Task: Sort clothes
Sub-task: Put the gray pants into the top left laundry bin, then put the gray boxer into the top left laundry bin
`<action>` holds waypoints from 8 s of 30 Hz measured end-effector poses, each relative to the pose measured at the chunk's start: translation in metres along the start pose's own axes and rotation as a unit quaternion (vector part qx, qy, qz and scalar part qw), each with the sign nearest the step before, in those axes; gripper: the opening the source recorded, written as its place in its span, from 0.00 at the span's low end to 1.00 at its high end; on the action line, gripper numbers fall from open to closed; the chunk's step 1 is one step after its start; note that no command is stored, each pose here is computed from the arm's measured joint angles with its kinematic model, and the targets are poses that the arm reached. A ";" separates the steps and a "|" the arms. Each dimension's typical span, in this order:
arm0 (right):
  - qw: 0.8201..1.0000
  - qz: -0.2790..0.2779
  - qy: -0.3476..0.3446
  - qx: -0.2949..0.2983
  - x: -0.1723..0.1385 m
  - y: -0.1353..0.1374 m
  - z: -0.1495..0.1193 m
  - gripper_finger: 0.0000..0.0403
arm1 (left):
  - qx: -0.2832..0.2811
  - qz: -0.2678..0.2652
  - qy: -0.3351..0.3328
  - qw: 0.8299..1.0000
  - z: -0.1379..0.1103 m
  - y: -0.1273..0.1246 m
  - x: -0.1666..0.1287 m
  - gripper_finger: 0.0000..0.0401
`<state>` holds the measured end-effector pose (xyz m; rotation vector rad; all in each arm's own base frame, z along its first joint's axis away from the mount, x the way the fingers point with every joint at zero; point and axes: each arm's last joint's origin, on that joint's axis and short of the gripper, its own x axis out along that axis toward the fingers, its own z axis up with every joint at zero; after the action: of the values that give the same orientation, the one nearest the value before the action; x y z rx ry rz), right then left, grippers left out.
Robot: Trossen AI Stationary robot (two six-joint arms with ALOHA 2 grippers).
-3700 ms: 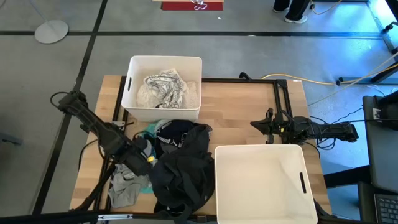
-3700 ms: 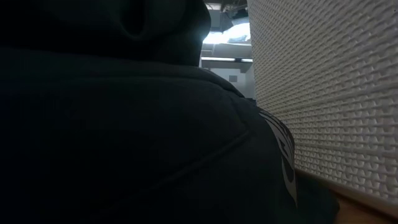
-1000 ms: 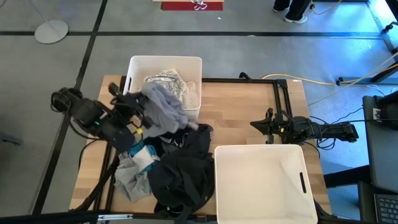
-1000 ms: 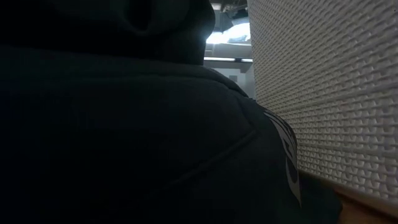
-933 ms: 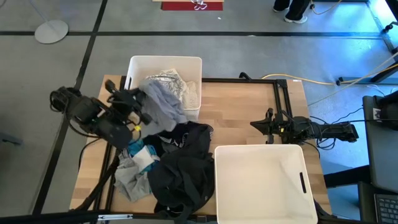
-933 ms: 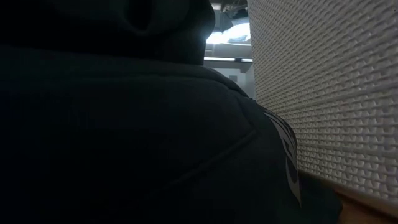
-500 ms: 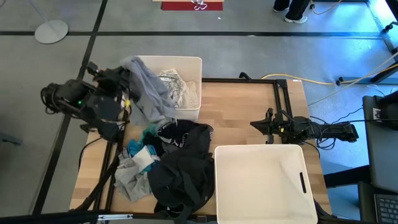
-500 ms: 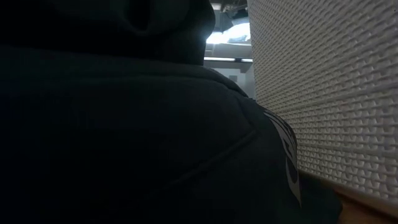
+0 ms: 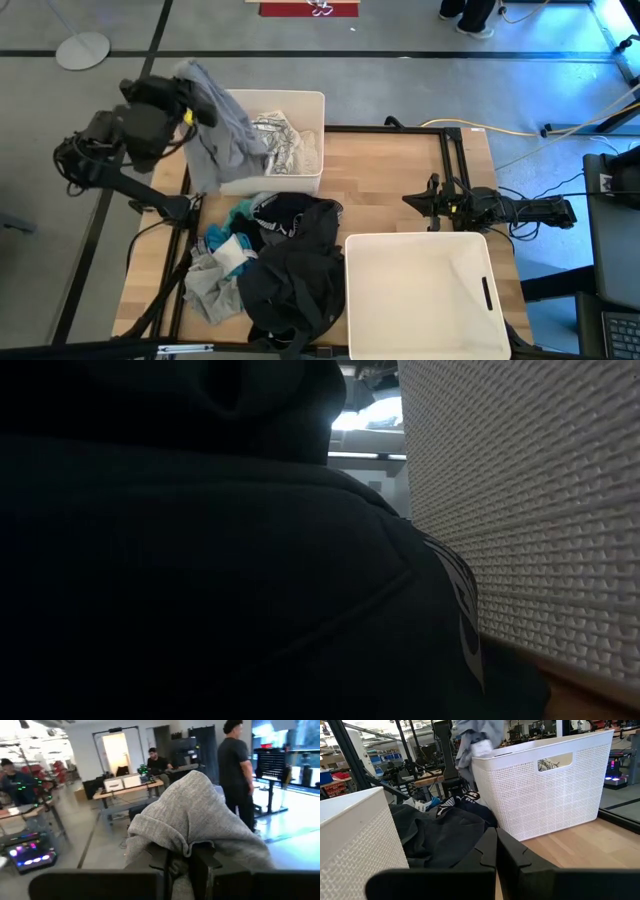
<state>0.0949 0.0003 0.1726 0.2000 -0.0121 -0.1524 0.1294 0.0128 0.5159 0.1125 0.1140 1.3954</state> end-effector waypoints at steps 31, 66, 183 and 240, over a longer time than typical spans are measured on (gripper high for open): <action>1.000 0.000 0.000 0.002 0.000 0.000 0.000 0.01 | 0.160 -0.142 0.146 0.966 -0.039 -0.085 0.119 0.08; 1.000 0.001 0.000 0.006 0.000 0.000 0.000 0.01 | 0.265 -0.192 0.371 0.869 -0.122 -0.147 0.156 0.50; 1.000 0.003 0.003 0.015 0.000 0.000 0.000 0.01 | -0.082 -0.521 0.560 0.638 -0.251 -0.089 -0.179 0.01; 1.000 0.002 0.002 0.014 0.000 0.000 0.000 0.01 | 0.084 -0.086 0.081 0.989 -0.163 -0.041 0.082 0.05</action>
<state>0.0951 0.0005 0.1723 0.2280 -0.0102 -0.1480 0.1598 0.0882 0.3470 0.1257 0.3693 1.2202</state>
